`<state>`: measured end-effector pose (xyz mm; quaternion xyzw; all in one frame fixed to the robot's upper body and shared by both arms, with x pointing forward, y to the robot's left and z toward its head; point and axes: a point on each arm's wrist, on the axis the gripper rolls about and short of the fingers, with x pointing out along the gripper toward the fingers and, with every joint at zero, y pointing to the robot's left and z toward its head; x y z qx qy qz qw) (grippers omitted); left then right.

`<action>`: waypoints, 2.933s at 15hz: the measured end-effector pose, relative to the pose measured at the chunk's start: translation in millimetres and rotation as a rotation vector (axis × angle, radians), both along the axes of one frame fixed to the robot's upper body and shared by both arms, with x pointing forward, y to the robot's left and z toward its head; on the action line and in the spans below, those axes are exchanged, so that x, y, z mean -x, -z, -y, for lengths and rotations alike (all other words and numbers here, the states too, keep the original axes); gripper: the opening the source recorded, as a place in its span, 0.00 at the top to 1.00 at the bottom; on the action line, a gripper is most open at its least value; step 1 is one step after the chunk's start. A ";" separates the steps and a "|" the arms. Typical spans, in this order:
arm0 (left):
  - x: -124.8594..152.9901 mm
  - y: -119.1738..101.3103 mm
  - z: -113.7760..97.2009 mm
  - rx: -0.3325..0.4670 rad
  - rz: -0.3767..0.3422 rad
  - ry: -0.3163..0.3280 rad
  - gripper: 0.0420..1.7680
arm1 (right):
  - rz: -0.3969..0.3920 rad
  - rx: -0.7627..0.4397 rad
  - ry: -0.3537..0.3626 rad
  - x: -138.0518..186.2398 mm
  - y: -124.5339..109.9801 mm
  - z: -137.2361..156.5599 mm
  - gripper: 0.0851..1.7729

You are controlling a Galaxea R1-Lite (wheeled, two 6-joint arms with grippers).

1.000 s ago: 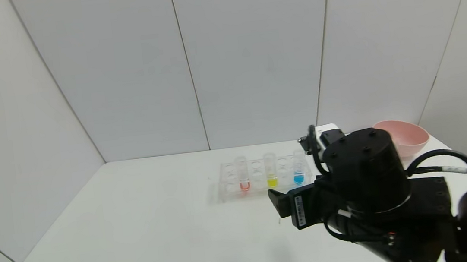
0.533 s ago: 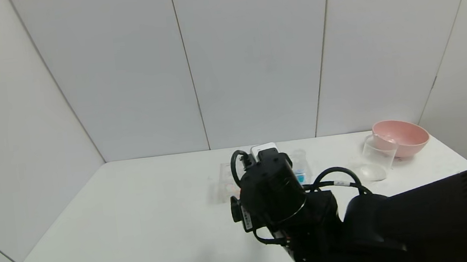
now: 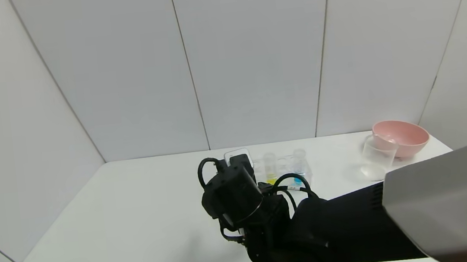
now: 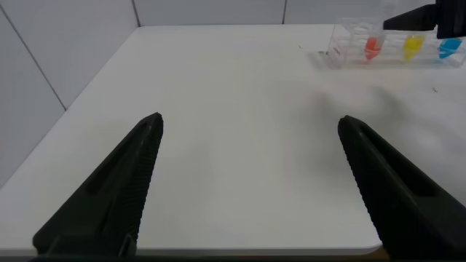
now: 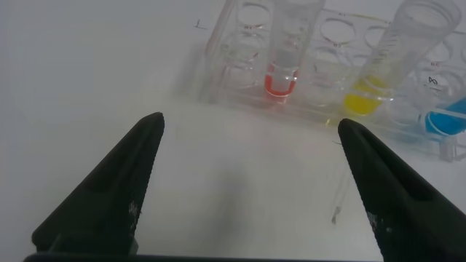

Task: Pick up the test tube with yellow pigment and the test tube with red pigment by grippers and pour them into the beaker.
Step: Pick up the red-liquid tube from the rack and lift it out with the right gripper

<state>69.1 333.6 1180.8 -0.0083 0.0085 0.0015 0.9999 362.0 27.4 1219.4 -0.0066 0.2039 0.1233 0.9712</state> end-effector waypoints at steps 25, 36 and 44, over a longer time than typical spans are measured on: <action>0.0 0.0 0.0 0.000 0.000 0.000 0.03 | 0.080 0.002 0.126 -87.0 29.1 -9.9 0.04; 0.0 0.0 0.0 0.000 0.000 0.000 0.03 | 0.071 0.013 0.121 -85.3 29.0 -10.4 0.75; 0.0 0.0 0.0 0.000 0.000 0.000 0.03 | 0.074 0.010 0.117 -83.0 26.7 -11.8 0.76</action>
